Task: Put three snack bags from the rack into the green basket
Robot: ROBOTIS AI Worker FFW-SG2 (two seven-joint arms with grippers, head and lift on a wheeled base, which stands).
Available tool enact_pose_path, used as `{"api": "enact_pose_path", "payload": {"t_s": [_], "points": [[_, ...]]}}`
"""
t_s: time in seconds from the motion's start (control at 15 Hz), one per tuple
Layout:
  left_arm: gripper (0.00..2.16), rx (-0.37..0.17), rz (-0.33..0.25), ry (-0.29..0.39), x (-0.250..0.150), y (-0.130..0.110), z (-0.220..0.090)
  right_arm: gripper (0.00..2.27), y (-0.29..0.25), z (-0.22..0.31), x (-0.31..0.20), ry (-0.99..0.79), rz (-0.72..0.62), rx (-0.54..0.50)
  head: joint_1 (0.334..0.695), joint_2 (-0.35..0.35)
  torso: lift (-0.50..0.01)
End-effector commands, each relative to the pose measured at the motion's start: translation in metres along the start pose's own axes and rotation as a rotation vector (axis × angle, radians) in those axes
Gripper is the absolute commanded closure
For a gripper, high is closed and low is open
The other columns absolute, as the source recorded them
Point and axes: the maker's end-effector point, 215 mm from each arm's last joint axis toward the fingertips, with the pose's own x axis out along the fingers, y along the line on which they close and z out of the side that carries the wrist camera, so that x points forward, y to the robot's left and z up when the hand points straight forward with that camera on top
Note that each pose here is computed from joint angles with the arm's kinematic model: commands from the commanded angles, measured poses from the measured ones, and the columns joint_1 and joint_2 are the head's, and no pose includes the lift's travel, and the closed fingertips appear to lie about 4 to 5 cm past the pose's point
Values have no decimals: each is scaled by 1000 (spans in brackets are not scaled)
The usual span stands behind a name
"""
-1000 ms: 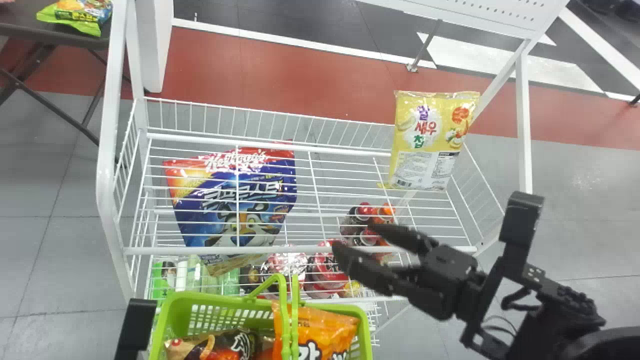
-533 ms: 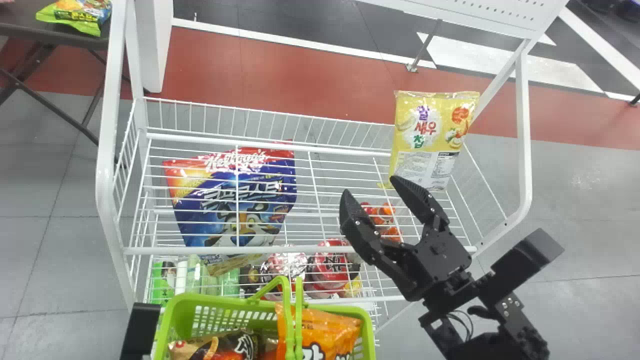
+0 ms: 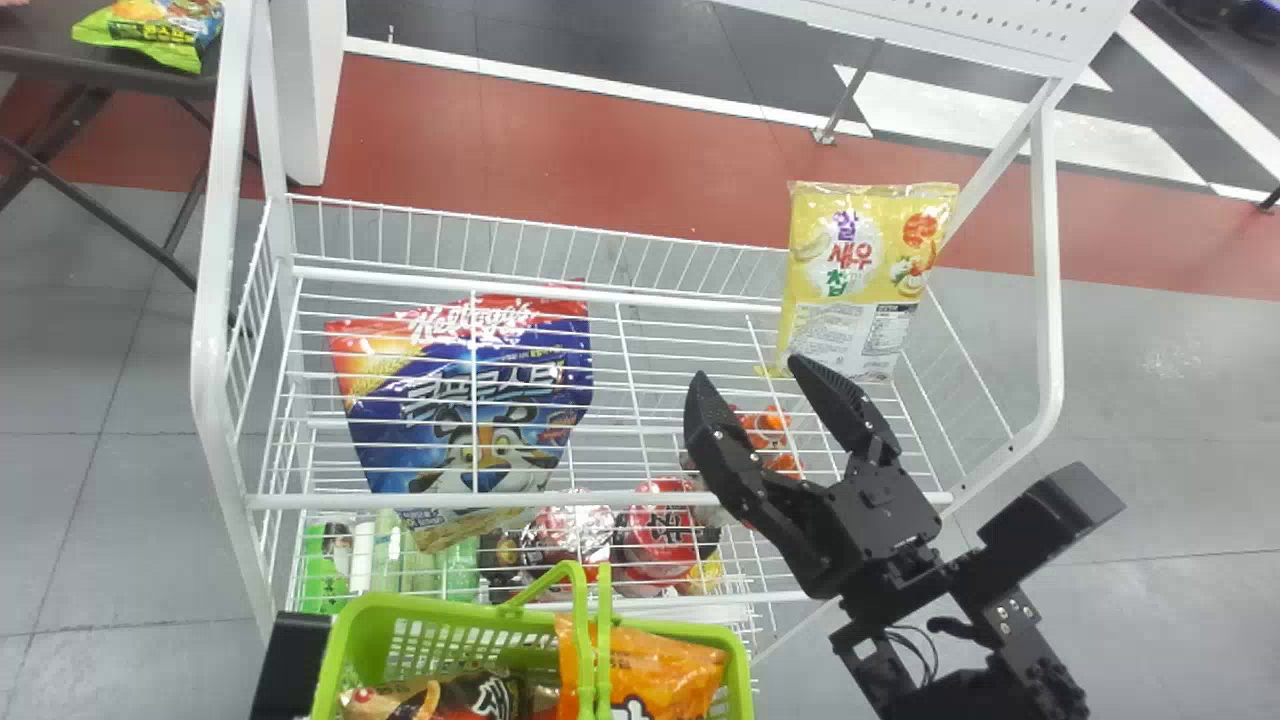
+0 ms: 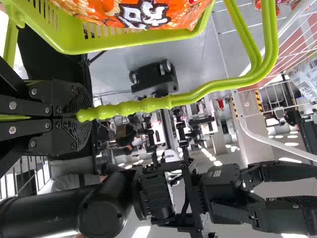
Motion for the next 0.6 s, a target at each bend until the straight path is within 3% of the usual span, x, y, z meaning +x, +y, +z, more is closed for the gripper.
{"api": "enact_pose_path", "payload": {"t_s": [0.0, 0.53], "points": [[1463, 0, -2, -1, 1, -1, 1, 87, -1, -1, 0, 3, -1, 0, 695, -350, 0], [1463, -1, -1, -1, 0, -1, 1, 87, -3, -6, 1, 20, -3, 4, 695, -350, 0]]}}
